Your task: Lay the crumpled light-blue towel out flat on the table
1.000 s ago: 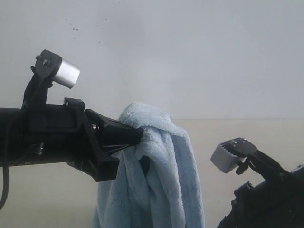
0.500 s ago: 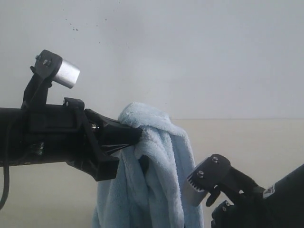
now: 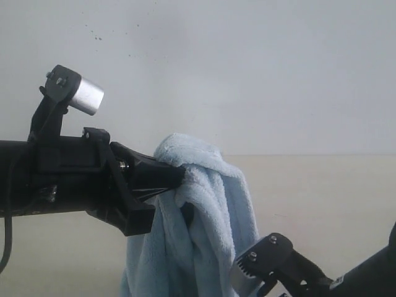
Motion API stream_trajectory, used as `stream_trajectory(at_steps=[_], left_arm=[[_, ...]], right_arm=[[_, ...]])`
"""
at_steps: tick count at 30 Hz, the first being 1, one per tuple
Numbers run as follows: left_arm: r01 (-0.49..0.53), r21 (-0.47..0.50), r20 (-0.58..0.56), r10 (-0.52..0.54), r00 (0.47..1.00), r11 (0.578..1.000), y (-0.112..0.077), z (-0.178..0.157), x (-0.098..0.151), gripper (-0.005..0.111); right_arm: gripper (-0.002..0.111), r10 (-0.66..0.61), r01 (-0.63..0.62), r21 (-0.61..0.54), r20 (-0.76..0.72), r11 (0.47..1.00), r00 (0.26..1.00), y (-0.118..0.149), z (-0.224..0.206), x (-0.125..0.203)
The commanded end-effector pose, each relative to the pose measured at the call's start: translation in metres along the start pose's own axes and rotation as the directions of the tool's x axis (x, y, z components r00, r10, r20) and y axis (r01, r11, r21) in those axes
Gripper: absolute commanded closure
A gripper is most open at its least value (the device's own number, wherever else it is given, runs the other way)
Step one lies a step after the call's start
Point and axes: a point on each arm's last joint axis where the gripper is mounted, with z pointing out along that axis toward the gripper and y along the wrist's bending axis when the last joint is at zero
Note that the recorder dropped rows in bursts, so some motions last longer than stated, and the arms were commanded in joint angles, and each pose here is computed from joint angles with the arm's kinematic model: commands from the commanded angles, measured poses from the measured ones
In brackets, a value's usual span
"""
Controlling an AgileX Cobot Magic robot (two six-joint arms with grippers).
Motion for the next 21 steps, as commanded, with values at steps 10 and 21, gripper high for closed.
stream_trajectory(at_steps=[10,21], left_arm=[[0.021,0.024,0.003,-0.021,1.000,0.999,-0.004,-0.001,0.001,0.103],[0.021,0.024,0.003,-0.021,1.000,0.999,-0.004,-0.001,0.001,0.103]], right_arm=[[0.055,-0.051,0.048,0.072,0.042,0.996,0.998,0.007,0.014,-0.004],[0.055,-0.007,0.010,0.113,-0.025,0.994,1.000,-0.008,0.037,0.001]])
